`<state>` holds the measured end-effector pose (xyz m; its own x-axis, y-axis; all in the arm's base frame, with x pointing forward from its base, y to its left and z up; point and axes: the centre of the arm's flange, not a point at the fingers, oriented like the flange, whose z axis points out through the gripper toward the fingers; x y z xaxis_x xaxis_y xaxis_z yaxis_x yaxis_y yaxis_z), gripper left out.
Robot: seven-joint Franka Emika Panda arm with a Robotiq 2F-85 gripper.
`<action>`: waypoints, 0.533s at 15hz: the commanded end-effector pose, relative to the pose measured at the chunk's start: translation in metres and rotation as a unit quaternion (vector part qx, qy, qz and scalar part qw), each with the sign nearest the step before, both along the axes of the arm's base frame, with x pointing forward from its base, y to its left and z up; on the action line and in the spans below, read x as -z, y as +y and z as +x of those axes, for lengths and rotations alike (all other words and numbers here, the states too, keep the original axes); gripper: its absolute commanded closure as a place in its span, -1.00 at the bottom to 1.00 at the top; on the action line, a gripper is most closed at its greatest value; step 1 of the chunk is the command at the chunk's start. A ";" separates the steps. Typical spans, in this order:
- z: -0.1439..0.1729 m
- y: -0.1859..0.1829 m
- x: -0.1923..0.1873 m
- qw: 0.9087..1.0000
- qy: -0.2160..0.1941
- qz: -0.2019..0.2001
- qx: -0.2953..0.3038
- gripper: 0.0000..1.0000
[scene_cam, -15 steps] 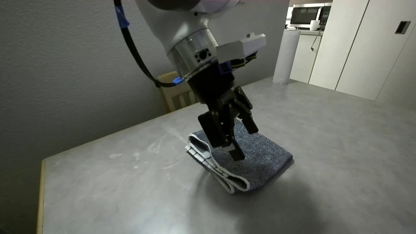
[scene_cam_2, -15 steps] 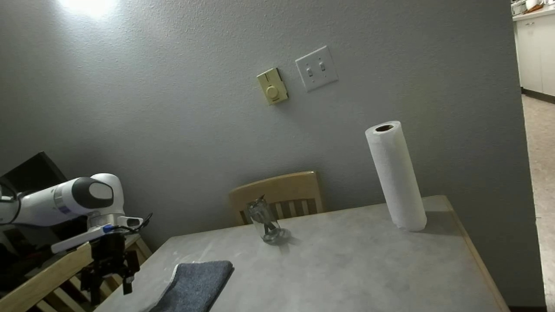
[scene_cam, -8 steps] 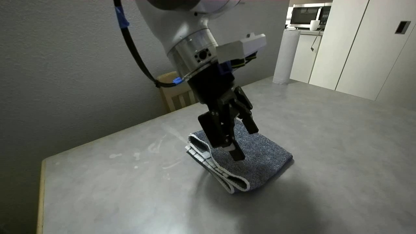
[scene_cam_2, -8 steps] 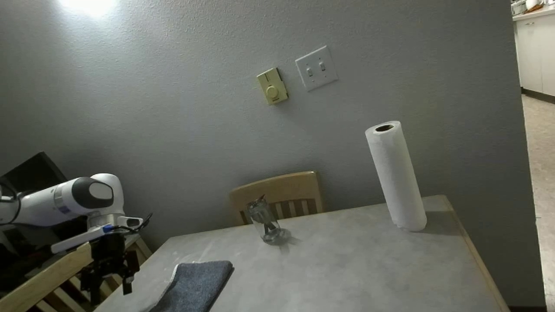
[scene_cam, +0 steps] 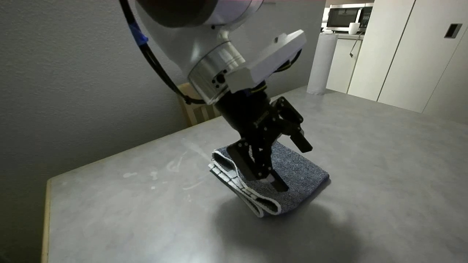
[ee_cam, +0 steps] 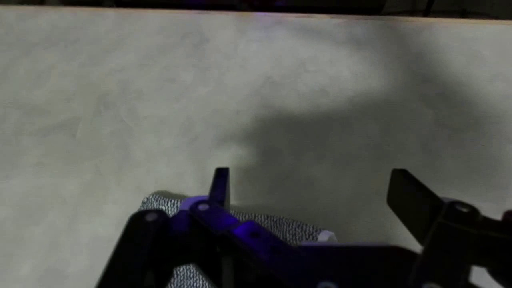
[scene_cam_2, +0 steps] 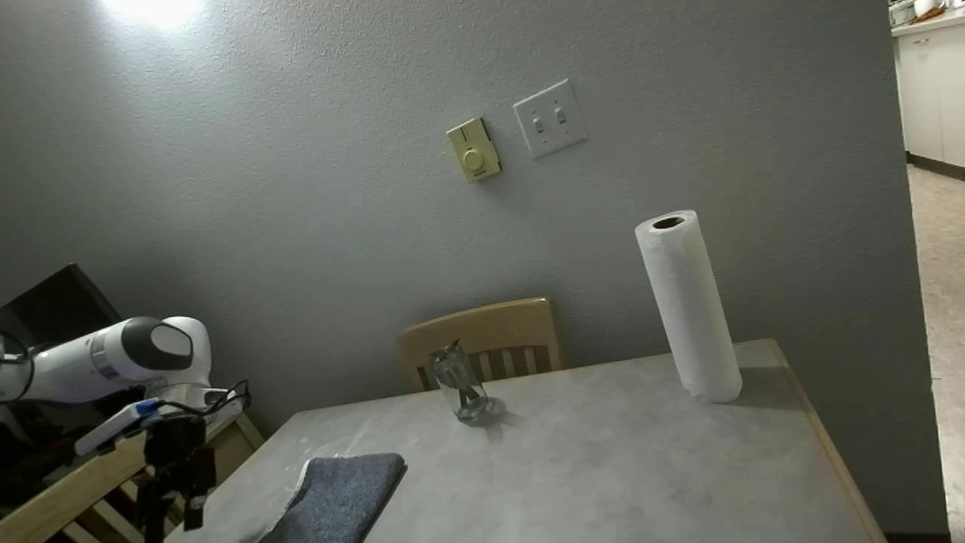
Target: Fold the towel then unfold it
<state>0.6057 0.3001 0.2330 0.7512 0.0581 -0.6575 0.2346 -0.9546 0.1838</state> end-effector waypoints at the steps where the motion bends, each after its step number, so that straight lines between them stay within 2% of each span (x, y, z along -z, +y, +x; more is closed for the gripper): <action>1: 0.017 0.024 0.018 0.996 0.015 -0.087 0.022 -1.00; 3: 0.013 0.028 0.025 0.992 0.029 -0.119 0.029 -1.00; 4: -0.013 0.014 0.022 0.996 0.022 -0.086 0.025 -1.00; 8: -0.014 0.017 0.031 0.994 0.029 -0.106 0.030 -1.00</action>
